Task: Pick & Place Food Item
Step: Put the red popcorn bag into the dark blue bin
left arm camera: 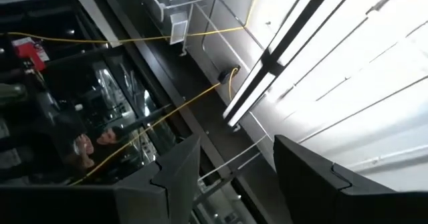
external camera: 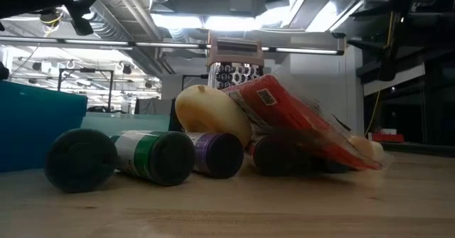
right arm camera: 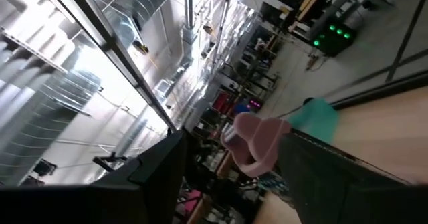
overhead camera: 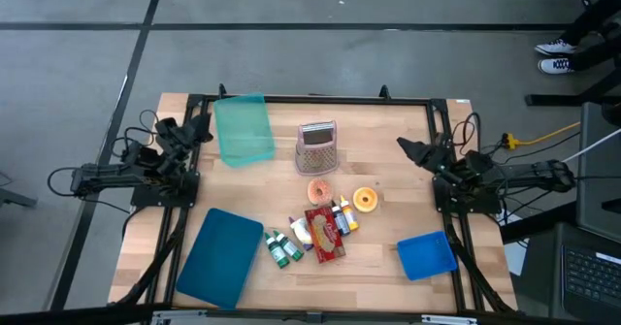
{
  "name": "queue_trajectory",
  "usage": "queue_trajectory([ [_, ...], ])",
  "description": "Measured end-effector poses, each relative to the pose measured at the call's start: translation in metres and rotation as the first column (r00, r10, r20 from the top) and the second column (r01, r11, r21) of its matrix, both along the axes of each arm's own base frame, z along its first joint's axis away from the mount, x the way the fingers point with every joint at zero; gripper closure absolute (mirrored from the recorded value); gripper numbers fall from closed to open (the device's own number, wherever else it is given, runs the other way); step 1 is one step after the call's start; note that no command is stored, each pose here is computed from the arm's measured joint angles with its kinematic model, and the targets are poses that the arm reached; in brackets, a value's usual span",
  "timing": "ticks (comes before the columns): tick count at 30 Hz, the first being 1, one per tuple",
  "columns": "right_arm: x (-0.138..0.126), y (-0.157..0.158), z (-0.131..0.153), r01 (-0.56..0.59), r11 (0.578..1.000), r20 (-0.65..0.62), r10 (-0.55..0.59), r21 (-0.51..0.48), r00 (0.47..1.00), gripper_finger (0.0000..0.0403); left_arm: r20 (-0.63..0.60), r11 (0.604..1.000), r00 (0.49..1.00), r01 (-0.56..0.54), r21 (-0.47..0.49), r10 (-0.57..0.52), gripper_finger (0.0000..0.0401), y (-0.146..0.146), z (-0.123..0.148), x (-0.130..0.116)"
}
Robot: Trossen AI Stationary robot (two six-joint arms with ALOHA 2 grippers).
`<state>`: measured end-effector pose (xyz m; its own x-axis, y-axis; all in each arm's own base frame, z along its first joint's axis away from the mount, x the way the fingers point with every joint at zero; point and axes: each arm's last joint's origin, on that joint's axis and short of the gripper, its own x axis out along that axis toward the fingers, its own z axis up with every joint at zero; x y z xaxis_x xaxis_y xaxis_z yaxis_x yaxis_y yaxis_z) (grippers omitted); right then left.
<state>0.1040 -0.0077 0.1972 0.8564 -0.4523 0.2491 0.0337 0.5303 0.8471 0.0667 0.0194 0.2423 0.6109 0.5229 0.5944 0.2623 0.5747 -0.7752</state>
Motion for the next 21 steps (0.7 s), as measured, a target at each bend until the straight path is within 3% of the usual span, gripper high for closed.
queue_trajectory([
  [5,0.0,0.0,0.002,0.007,1.0,0.007,-0.007,-0.021,1.0,0.0167,-0.086,0.994,0.993,-0.077,0.08,0.084,0.0217,0.0,-0.001,0.001],
  [7,-0.001,0.0,0.003,0.013,0.999,0.015,-0.013,-0.04,1.0,0.0167,-0.127,0.993,0.986,-0.096,0.065,0.104,0.0217,0.001,-0.005,0.003],
  [13,-0.002,-0.002,0.003,0.091,0.996,0.011,-0.091,-0.016,0.996,0.0167,-0.17,1.0,0.985,-0.003,0.021,0.007,0.0217,0.0,-0.01,0.011],
  [17,-0.003,-0.001,0.008,0.037,0.999,0.101,-0.041,0.036,0.994,0.0167,-0.195,0.995,0.981,0.043,0.086,-0.025,0.0217,-0.001,0.018,0.014],
  [21,-0.011,-0.001,0.026,0.022,1.0,0.265,-0.016,-0.019,0.964,0.0167,-0.416,0.978,0.909,0.055,0.202,0.035,0.0217,-0.001,0.063,0.03],
])
